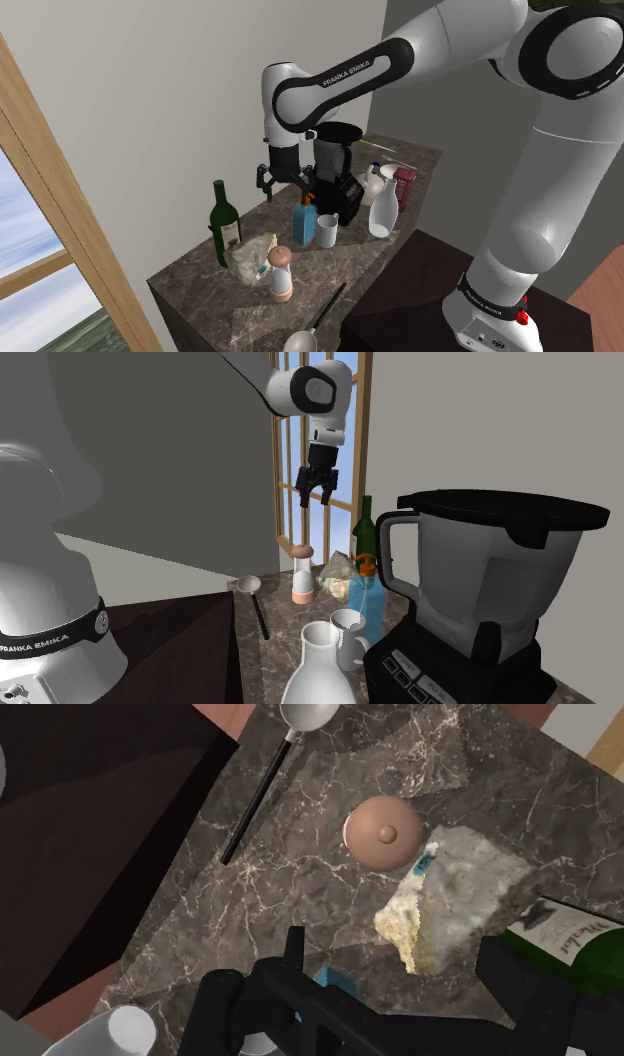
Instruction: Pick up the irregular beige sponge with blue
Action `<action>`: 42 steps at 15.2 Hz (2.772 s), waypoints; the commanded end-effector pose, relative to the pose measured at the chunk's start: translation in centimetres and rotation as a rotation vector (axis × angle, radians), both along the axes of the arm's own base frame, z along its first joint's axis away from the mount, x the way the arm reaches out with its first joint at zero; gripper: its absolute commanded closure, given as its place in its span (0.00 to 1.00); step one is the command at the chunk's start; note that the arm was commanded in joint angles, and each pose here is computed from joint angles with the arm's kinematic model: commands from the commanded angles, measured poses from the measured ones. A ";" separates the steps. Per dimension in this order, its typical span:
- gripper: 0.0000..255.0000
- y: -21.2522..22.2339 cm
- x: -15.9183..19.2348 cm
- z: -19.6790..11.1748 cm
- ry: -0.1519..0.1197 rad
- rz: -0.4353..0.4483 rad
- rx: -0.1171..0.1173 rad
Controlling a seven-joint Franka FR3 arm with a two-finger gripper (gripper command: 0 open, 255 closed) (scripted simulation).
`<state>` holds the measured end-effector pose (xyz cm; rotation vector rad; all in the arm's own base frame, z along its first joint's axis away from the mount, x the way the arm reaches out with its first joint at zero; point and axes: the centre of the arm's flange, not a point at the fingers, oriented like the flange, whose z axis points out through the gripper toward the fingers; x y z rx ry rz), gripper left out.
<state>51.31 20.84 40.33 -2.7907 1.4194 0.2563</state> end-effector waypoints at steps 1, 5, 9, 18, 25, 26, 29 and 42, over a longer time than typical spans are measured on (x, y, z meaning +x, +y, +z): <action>0.00 0.7 1.6 -2.2 0.023 -0.065 -0.005; 0.00 1.8 5.2 -6.5 0.068 -0.187 -0.014; 0.00 2.4 8.6 -10.9 0.113 -0.309 -0.023; 0.00 2.4 14.0 -19.8 0.189 -0.514 -0.038; 0.00 2.4 14.0 -22.7 0.189 -0.514 -0.038; 1.00 2.5 14.0 -22.7 0.189 -0.514 -0.038; 1.00 2.4 14.0 -22.7 0.189 -0.514 -0.038; 1.00 2.4 14.0 -19.0 0.189 -0.514 -0.038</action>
